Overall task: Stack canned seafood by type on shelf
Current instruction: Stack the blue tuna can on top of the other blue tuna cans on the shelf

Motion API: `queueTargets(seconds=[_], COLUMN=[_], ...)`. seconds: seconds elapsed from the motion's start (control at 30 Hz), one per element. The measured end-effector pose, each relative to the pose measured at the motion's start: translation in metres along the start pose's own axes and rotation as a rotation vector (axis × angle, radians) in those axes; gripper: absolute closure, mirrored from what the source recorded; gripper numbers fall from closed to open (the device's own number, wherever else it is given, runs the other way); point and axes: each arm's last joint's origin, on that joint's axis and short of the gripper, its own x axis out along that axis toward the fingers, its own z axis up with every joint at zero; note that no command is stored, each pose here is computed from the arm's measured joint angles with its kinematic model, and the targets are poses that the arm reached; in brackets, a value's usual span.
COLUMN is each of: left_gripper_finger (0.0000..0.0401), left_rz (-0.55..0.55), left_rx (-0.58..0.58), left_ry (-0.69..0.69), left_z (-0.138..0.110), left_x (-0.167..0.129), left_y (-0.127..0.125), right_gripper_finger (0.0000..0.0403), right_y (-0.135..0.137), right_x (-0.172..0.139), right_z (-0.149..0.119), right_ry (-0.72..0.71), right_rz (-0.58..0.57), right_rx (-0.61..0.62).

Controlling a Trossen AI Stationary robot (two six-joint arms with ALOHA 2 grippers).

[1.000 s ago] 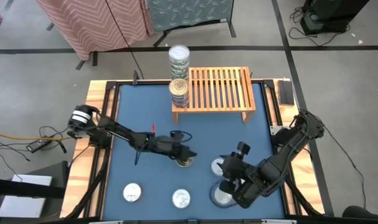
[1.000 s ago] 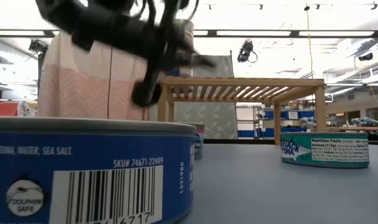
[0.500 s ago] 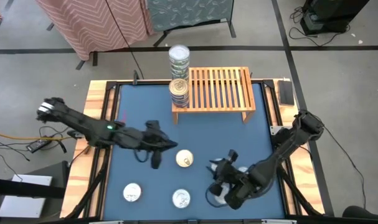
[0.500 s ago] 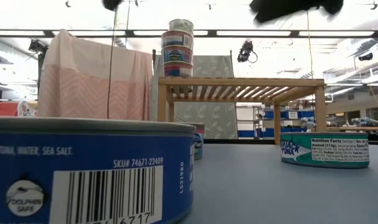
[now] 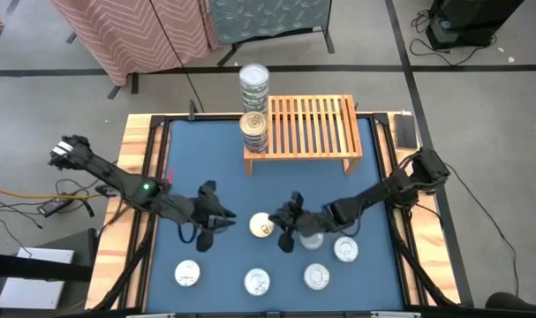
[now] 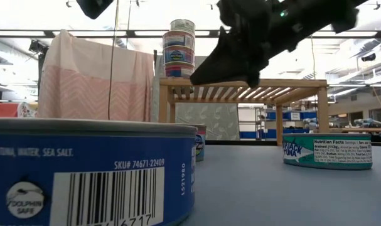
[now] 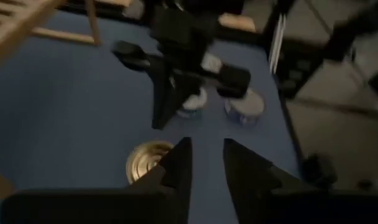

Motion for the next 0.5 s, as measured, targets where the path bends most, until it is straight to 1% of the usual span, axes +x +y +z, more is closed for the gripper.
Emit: queueTargets(seconds=[0.03,0.1,0.23,0.33,0.5], left_gripper_finger=[0.0294,0.0273,0.0242,0.0232,0.0229], left_rz=[0.001,0.014,0.041,0.064,0.087], left_rx=[0.012,0.024,-0.012,-0.059,-0.096], left_ry=[0.019,0.05,0.111,0.145,0.177], left_z=[-0.002,-0.007,-0.017,-0.024,-0.033], left_x=[0.004,0.011,0.028,0.04,0.056], left_y=[-0.001,-0.002,-0.004,-0.006,-0.008], right_gripper_finger=[0.039,0.0398,0.0388,0.039,0.0398], right_y=[-0.004,-0.011,-0.017,-0.017,-0.02], right_x=[0.003,0.007,0.01,0.009,0.008], right_z=[0.002,0.006,0.004,0.0,-0.005], right_ry=[0.012,0.038,0.083,0.123,0.147], right_rz=[0.017,0.06,0.064,0.065,0.089], right_rx=[-0.02,-0.029,-0.028,-0.056,-0.091])
